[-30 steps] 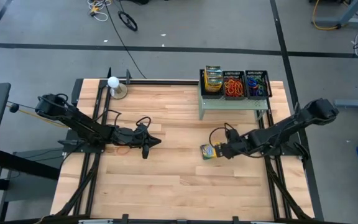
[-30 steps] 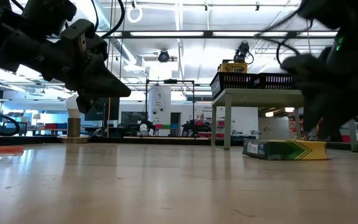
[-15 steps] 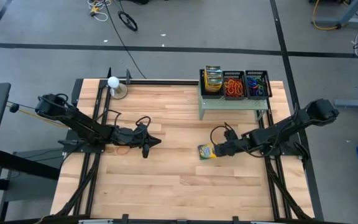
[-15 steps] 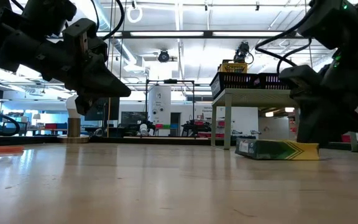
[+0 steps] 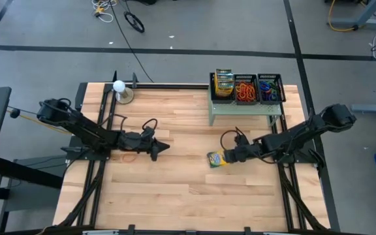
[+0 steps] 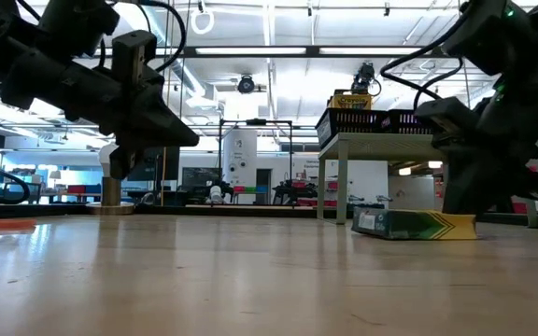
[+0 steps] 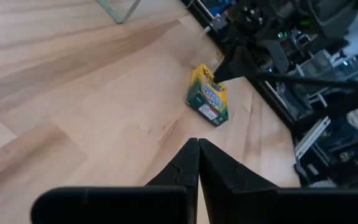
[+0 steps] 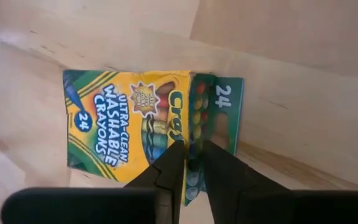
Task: Pick & Place Office Desk Supplies
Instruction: Put the yellow crayon box into the left black basket on the shelf
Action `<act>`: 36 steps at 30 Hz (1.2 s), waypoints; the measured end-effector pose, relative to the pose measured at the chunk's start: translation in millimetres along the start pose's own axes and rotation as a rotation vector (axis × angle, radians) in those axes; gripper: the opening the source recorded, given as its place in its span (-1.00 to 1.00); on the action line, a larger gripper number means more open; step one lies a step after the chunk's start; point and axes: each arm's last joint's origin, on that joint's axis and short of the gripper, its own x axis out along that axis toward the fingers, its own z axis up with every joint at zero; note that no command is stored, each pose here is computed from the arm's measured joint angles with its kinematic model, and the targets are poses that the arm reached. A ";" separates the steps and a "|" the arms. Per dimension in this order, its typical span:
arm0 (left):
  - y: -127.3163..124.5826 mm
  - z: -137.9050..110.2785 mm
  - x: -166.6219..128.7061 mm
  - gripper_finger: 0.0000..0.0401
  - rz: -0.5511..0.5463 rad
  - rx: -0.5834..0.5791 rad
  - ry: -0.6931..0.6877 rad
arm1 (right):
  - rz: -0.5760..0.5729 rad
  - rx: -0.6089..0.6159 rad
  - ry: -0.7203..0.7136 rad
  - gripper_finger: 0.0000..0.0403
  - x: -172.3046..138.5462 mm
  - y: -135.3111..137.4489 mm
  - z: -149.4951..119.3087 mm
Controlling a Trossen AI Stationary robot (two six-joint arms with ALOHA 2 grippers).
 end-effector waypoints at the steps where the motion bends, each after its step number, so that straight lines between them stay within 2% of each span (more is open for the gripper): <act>1: 1.0 1.1 0.5 -0.93 0.002 -0.011 0.000 | 0.004 0.006 0.009 -0.68 0.2 0.4 1.0; 5: 0.2 6.2 3.2 -0.87 -0.002 -0.034 -0.008 | 0.054 0.026 0.032 -0.55 0.6 5.2 2.9; 10: -11.3 12.2 13.5 -0.83 -0.023 0.038 -0.022 | 0.042 0.028 0.036 -0.46 6.7 4.7 2.5; 14: -16.2 11.3 26.8 -0.83 -0.012 0.059 -0.011 | 0.065 0.016 0.041 -0.58 12.2 7.5 1.5; 20: -17.6 6.0 42.7 -0.83 0.011 0.056 0.018 | 0.083 -0.038 0.023 -0.93 8.7 9.8 2.7; 24: -19.1 6.8 46.8 -0.82 -0.009 0.053 0.038 | 0.077 -0.139 0.014 -0.95 4.0 20.7 4.5; 27: -17.1 8.8 47.7 -0.80 -0.010 0.049 0.043 | 0.019 -0.241 -0.018 -0.96 -3.7 31.8 7.7; 36: -15.2 10.8 48.4 -0.76 -0.008 0.084 0.042 | -0.126 -0.690 -0.158 -0.98 -46.9 81.3 24.0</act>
